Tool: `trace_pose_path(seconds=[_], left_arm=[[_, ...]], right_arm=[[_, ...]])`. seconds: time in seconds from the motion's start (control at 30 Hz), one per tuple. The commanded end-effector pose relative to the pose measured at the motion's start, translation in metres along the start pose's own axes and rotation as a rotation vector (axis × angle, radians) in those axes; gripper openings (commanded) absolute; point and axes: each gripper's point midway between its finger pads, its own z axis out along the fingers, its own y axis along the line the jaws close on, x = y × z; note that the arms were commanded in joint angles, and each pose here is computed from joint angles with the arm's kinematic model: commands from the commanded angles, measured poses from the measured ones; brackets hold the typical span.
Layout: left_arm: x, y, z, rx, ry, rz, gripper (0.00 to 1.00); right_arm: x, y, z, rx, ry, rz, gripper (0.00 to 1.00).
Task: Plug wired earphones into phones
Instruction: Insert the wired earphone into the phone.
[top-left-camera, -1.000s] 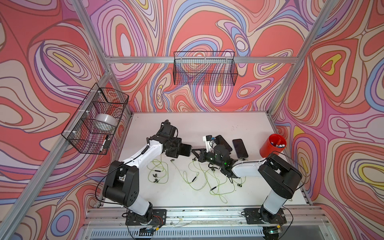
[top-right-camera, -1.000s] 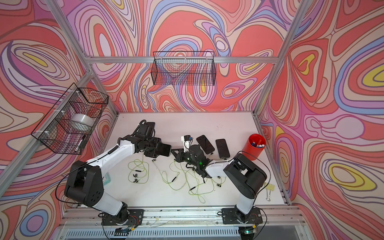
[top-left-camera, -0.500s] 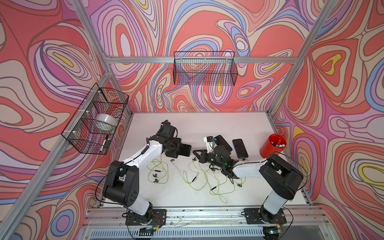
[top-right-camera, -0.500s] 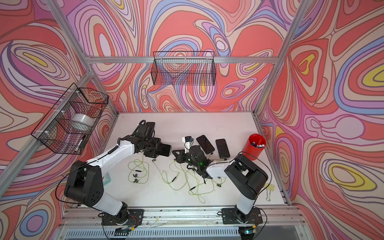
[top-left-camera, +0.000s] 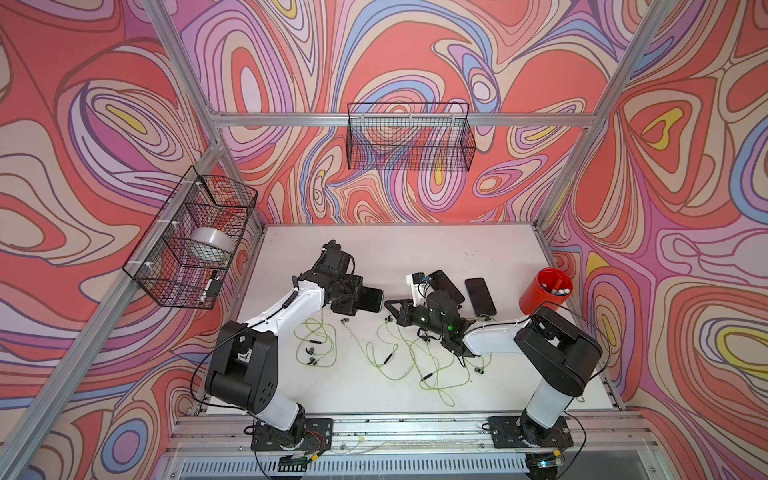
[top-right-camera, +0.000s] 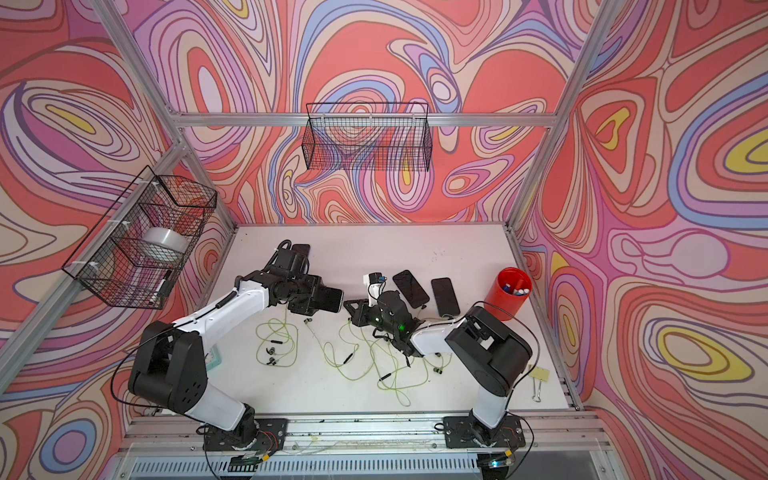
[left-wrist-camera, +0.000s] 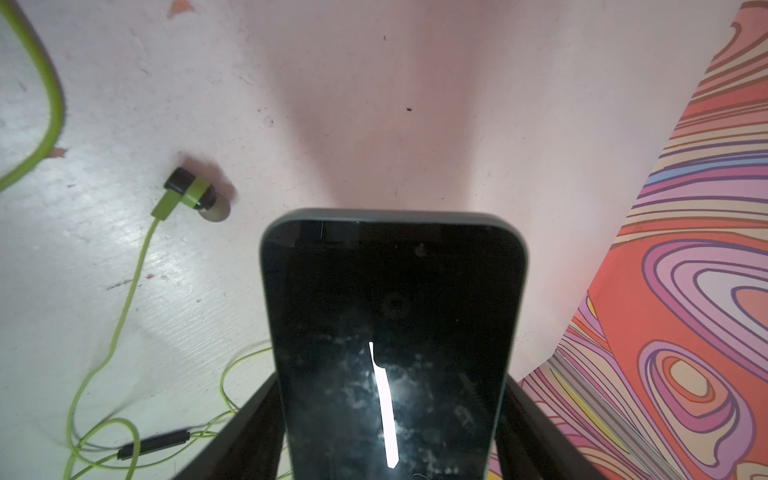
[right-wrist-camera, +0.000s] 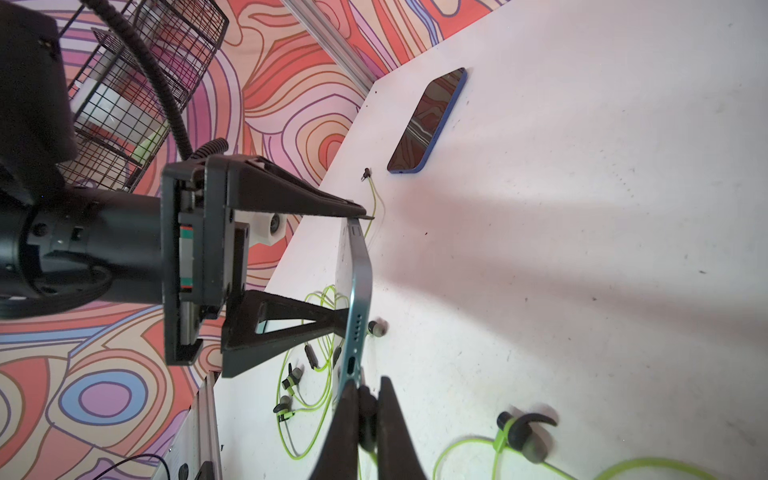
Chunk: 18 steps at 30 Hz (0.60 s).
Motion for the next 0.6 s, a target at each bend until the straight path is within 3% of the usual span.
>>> trace_pose_path(seconds=[0.0,0.57], left_arm=[[0.003,-0.009,-0.008,0.047,0.018,-0.011,0.00],[0.003,-0.010,-0.007,0.052,0.020,-0.016,0.00]], right_arm=[[-0.003,0.007,0.005,-0.023,-0.012,-0.001,0.00],[-0.006,0.007,0.002,-0.015,-0.020,-0.011,0.00]])
